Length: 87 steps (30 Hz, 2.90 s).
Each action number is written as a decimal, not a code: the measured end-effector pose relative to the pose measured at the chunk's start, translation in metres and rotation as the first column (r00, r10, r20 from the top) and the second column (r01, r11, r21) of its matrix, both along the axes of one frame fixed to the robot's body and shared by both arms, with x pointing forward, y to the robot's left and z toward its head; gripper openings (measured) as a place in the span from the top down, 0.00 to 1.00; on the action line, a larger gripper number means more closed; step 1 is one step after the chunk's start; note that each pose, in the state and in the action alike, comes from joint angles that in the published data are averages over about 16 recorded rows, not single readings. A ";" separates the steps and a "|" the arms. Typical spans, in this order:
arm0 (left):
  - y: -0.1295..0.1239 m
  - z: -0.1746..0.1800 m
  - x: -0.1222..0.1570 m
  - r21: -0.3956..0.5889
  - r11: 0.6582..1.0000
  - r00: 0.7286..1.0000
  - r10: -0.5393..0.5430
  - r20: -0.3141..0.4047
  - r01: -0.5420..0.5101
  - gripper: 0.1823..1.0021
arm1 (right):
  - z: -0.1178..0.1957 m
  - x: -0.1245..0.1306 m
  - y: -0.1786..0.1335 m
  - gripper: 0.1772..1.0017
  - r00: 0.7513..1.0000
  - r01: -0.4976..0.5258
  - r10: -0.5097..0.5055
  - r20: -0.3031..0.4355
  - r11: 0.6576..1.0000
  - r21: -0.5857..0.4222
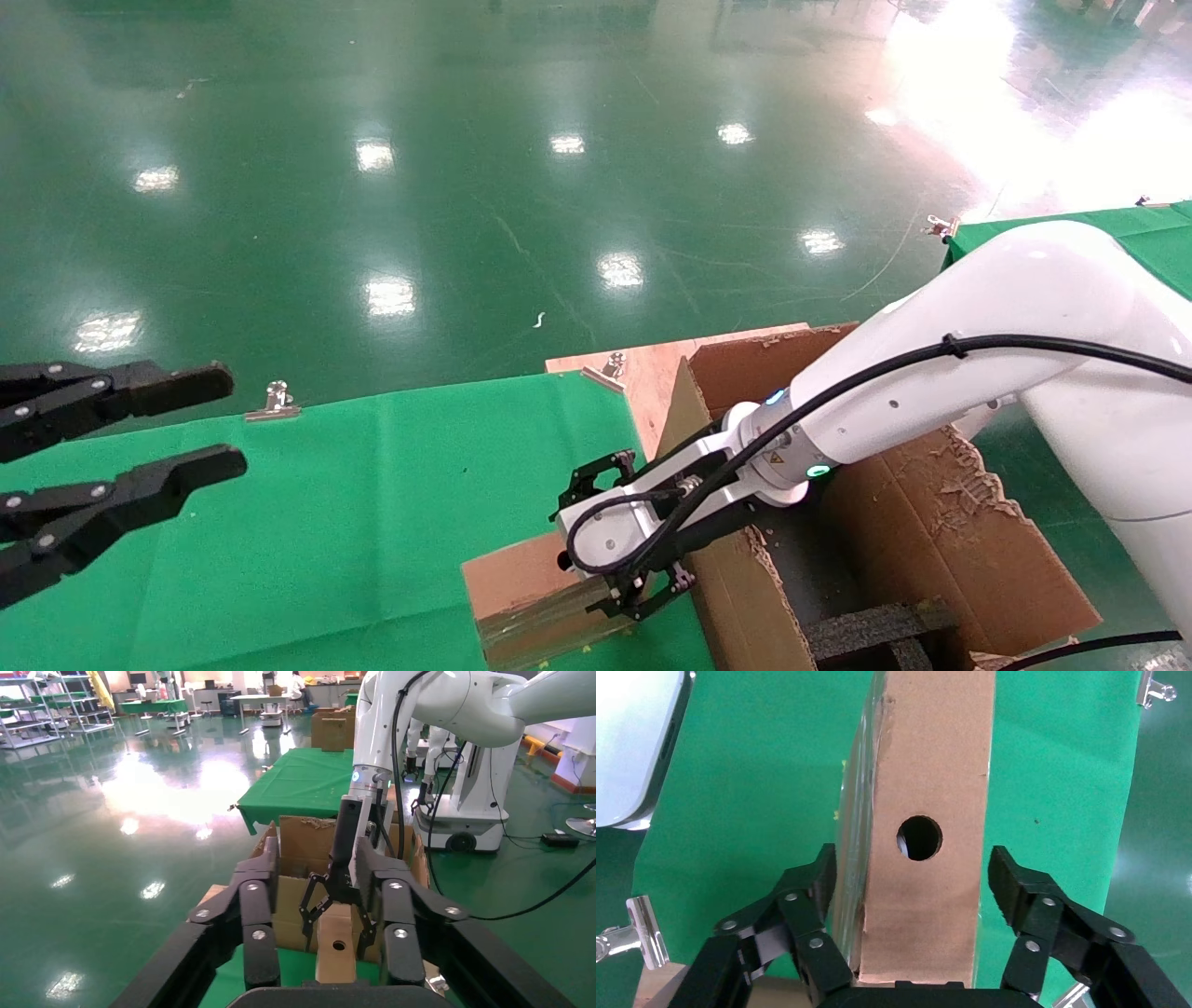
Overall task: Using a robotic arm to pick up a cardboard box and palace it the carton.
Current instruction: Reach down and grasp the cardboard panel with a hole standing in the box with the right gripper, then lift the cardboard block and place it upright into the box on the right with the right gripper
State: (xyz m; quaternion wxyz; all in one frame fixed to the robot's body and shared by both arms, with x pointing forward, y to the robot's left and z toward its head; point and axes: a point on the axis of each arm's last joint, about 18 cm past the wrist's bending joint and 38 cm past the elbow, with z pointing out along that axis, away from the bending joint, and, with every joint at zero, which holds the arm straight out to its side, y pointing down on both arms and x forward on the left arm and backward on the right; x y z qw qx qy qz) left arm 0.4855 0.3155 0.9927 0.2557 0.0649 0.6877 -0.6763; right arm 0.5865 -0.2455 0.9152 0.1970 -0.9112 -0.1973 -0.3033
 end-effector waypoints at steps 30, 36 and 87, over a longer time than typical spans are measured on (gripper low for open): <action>0.000 0.000 0.000 0.000 1.000 1.000 0.000 0.000 0.000 0.06 | 0.055 -0.005 -0.012 0.80 0.997 -0.041 0.038 0.064 0.999 0.037; 0.000 0.000 0.000 0.000 1.000 1.000 0.000 0.000 0.000 0.02 | 0.107 -0.014 -0.025 0.81 0.987 -0.078 0.071 0.143 0.996 0.045; 0.000 0.000 0.000 0.000 1.000 1.000 0.000 0.000 0.000 0.00 | 0.126 -0.102 -0.281 0.83 0.872 0.473 -0.483 0.080 0.874 0.114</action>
